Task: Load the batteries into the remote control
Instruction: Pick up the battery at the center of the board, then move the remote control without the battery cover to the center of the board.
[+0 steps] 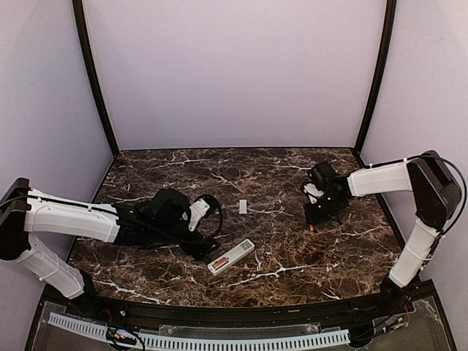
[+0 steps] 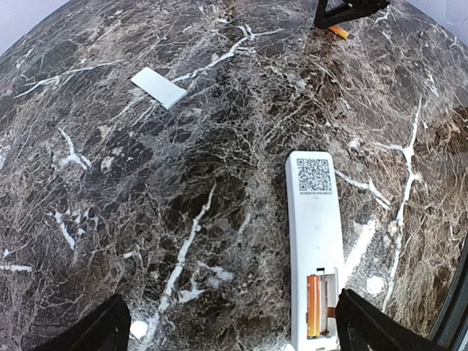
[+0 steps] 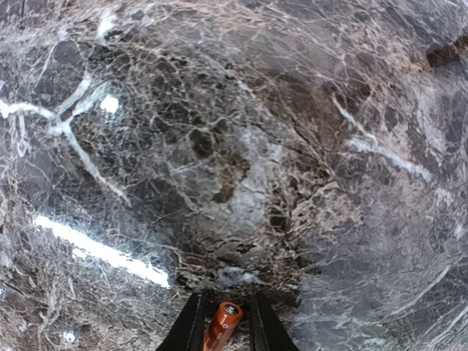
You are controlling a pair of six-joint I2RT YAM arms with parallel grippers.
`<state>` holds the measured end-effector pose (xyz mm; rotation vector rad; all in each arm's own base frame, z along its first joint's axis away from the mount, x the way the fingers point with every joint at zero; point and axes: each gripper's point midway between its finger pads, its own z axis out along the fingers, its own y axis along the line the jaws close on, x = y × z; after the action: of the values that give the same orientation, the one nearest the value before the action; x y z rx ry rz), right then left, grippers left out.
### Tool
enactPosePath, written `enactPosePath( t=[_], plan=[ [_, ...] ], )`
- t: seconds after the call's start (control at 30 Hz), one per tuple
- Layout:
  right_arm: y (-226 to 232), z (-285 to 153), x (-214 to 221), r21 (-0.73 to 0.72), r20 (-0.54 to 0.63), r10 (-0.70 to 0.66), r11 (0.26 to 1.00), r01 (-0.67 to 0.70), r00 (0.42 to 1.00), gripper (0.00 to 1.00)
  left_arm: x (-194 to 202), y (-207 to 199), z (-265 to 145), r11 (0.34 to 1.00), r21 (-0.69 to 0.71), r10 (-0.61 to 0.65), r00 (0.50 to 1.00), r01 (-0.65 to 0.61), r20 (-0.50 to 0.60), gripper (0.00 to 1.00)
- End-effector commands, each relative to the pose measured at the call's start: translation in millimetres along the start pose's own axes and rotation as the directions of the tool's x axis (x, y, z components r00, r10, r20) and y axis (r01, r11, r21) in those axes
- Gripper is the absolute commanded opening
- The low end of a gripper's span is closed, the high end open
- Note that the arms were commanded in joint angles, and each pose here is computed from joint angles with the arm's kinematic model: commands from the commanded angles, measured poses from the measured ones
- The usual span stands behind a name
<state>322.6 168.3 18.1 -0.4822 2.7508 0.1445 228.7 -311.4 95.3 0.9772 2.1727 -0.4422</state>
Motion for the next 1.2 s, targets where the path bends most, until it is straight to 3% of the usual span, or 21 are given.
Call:
enactPosePath(
  t=[0.0,0.33,0.57,0.73,0.87,1.0,1.1,1.17],
  plan=[
    [-3.4,16.6,35.4,0.039,-0.146,-0.003,0.999,0.009,0.989,0.16,-6.2,14.3,-6.9,0.998,-0.036,-0.055,0.997,0.057,0.055,0.98],
    [29.2,-4.4,-12.0,-0.103,-0.03,-0.049,0.994,0.045,0.998,0.0,-3.9,24.9,-4.8,0.992,-0.04,-0.12,0.989,0.123,0.086,0.99],
    [63.6,-27.5,-60.5,-0.259,0.116,-0.102,0.957,0.129,0.988,0.0,2.1,36.4,-3.5,0.985,-0.036,-0.165,0.982,0.169,0.092,0.99],
    [107.2,-51.5,-94.0,-0.444,0.24,-0.14,0.864,0.237,0.961,0.0,2.7,49.2,-6.9,0.974,-0.01,-0.224,0.966,0.227,0.13,0.98],
    [146.8,-72.0,-108.2,-0.534,0.326,-0.218,0.761,0.369,0.92,0.0,-4.9,44.5,-12.0,0.965,0.089,-0.26,0.953,0.248,0.155,0.99],
    [179.6,-85.7,-108.8,-0.537,0.412,-0.317,0.673,0.509,0.854,0.0,-5.4,33.2,-14.7,0.953,0.169,-0.274,0.952,0.25,0.14,0.98],
    [185.5,-88.5,-110.6,-0.535,0.432,-0.333,0.653,0.536,0.838,0.0,-2.5,10.4,-21.6,0.93,0.295,-0.266,0.955,0.22,0.129,0.98],
    [185.1,-92.0,-112.4,-0.527,0.45,-0.33,0.653,0.545,0.83,0.0,14.2,-5.3,-23.8,0.936,0.307,-0.212,0.971,0.17,0.11,0.99]
  ],
)
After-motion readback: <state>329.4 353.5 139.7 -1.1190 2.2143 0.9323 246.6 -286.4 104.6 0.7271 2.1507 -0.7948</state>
